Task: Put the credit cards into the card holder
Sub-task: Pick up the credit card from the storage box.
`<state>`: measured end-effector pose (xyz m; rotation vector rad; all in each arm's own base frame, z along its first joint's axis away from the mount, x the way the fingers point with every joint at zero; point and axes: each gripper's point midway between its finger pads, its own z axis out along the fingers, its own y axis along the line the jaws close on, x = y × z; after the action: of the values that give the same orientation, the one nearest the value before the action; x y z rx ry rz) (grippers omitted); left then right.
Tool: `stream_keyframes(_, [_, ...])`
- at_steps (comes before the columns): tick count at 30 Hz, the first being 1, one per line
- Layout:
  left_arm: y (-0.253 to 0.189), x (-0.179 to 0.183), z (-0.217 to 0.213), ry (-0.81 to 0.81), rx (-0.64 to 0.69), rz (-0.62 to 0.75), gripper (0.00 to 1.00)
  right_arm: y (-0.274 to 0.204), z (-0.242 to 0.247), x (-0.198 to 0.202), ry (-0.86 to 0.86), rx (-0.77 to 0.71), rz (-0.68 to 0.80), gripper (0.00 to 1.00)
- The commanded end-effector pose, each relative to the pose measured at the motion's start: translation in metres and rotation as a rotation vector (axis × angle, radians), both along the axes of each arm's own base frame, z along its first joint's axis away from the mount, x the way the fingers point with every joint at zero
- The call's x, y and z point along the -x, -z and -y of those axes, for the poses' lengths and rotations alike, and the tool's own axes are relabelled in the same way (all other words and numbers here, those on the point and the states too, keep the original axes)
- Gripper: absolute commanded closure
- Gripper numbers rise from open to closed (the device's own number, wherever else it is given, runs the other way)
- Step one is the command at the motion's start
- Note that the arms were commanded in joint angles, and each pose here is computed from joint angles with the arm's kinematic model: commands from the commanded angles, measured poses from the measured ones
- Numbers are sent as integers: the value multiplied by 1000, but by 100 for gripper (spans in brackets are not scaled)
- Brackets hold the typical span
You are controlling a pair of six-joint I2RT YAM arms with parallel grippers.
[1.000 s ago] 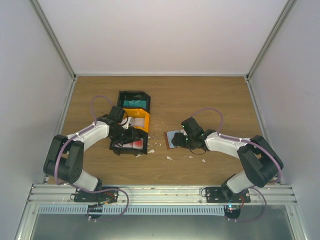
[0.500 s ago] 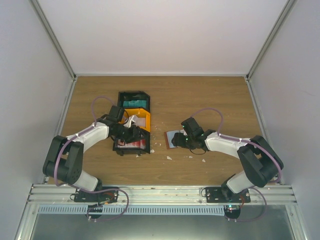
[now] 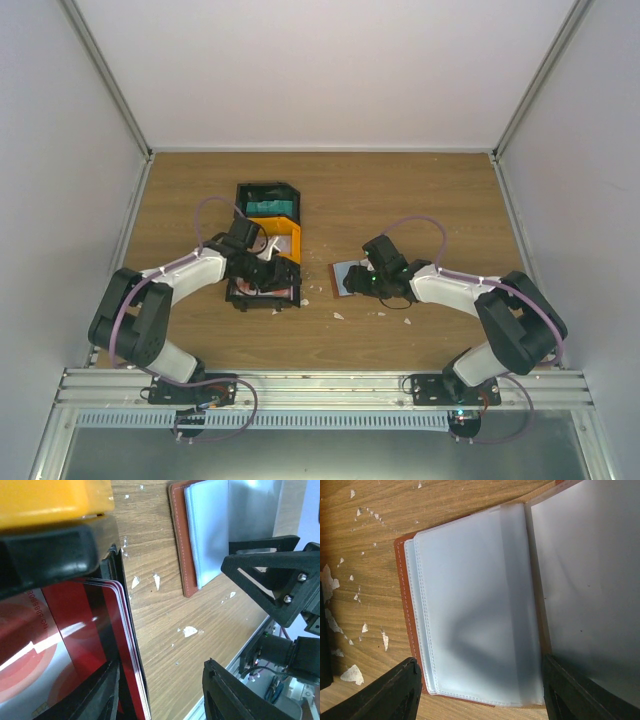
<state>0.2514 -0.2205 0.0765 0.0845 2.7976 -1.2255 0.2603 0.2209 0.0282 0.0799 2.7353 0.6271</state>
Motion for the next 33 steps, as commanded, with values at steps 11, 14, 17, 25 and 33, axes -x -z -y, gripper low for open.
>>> stream_keyframes(11, [19,-4,9,37,-239,55,43,42,25,36,-10,121,-137,34])
stream_keyframes(14, [23,-6,5,14,-353,63,40,43,26,36,-7,124,-137,34])
stream_keyframes(17, [24,-4,3,-8,-443,69,38,44,26,37,-8,125,-139,33])
stream_keyframes(25, [7,-2,19,-3,-455,104,41,44,27,37,-9,126,-136,34])
stream_keyframes(33, [1,-2,21,-1,-450,111,51,45,27,37,-9,129,-134,33])
